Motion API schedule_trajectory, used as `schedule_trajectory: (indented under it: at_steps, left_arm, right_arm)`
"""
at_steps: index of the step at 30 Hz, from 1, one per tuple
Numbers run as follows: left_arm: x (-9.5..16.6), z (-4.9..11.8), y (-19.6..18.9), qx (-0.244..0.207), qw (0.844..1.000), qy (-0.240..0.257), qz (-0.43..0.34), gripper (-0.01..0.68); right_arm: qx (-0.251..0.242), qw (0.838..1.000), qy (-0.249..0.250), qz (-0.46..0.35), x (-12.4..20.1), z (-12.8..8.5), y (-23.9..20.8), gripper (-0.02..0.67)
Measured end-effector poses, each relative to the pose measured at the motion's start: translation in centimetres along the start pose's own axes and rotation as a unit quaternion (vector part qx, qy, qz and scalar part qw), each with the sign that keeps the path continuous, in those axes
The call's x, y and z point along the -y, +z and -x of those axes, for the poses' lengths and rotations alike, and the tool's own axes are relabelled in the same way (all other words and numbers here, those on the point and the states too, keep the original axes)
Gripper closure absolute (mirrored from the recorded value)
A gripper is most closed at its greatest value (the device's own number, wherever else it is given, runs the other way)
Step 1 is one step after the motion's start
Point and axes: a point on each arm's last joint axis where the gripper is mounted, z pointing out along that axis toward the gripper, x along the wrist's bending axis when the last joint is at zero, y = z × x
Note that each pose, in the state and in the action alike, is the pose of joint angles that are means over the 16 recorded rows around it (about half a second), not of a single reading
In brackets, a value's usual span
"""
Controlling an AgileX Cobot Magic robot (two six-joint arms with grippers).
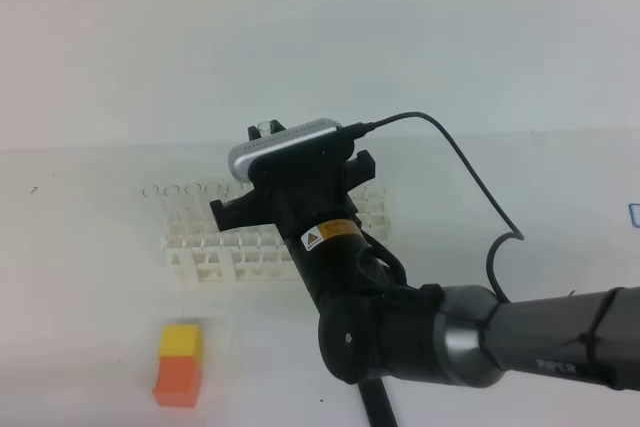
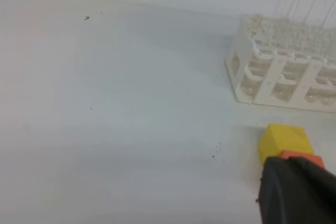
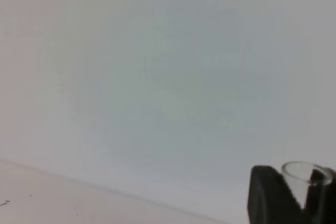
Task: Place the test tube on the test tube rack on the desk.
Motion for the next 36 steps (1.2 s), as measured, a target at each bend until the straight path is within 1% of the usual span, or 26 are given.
schedule_trajectory:
  at_steps: [15,31,36]
  left_arm:
    - [0.0,0.0,0.0,0.0,1.0,0.0,0.0,0.673]
    - [0.0,0.0,0.0,0.0,1.0,0.0,-0.001,0.673]
    - [0.0,0.0,0.0,0.0,1.0,0.001,-0.001,0.673]
  right_arm:
    - [0.0,1.0,-0.007,-0.008,0.7,-0.8,-0.4,0.518]
    - [0.013,1.0,0.014,-0.001,3.5,-1.0,-0.4,0.518]
    - [0.014,1.0,0.014,-0.002,4.4,-1.0,-0.5,0.518]
